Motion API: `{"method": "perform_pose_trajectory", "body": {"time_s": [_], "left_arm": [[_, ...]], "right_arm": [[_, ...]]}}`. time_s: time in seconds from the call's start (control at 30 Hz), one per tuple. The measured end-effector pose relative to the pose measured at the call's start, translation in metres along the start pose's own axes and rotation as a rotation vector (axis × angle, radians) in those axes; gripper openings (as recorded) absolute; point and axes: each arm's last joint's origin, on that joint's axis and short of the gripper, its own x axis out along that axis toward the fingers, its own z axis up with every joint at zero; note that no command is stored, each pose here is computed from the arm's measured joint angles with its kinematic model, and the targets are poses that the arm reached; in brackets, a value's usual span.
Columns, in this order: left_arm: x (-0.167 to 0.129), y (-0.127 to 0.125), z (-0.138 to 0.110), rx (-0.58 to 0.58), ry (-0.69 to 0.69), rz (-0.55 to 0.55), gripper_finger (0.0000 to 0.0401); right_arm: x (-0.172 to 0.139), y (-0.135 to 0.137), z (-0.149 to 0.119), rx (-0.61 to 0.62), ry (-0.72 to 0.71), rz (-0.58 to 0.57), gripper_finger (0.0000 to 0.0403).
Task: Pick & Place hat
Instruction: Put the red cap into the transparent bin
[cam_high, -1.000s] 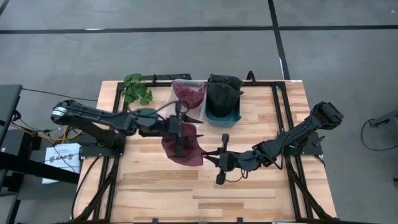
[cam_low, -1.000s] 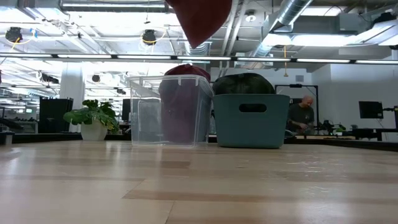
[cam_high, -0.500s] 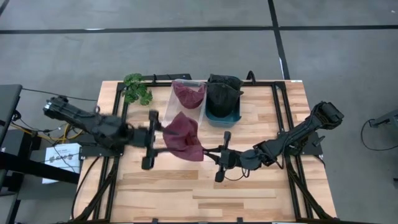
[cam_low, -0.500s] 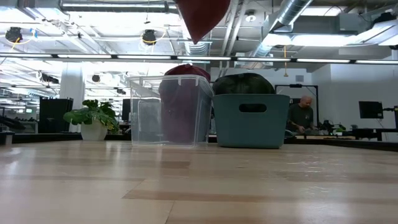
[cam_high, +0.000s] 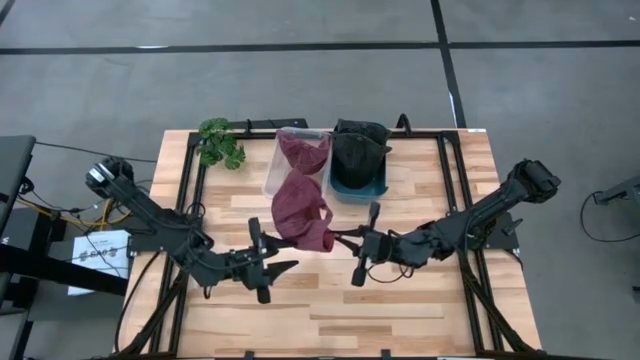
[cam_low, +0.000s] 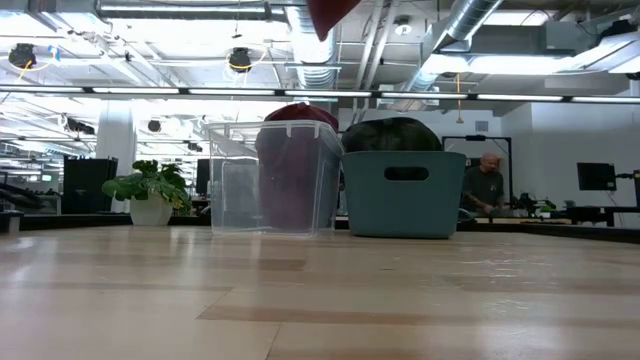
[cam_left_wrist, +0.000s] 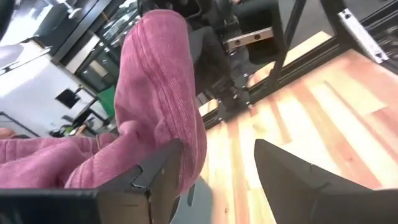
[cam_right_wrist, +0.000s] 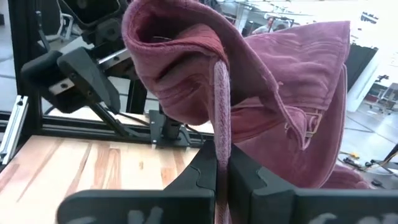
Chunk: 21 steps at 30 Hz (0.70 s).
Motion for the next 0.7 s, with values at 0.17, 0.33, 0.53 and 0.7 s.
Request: {"method": "perform_pose_trajectory", "body": {"time_s": [0.17, 0.33, 0.53, 0.7], "left_arm": [[-0.005, -0.010, 0.004, 0.035, -0.024, -0.013, 0.0205], [-0.021, -0.018, 0.010, 0.047, -0.026, 0.006, 0.0205], [-0.028, -0.021, 0.012, 0.047, 0.001, 0.057, 0.0205], [-0.011, -0.008, 0.005, 0.033, 0.063, 0.143, 0.0205]], "right_arm": [[-0.001, -0.002, 0.001, -0.019, 0.008, -0.039, 0.0002], [-0.003, -0.005, 0.004, -0.016, 0.004, -0.056, 0.0002], [-0.005, -0.003, 0.005, -0.003, -0.013, -0.011, 0.0002], [-0.006, 0.001, 0.006, 0.038, -0.040, 0.097, 0.0002]]}}
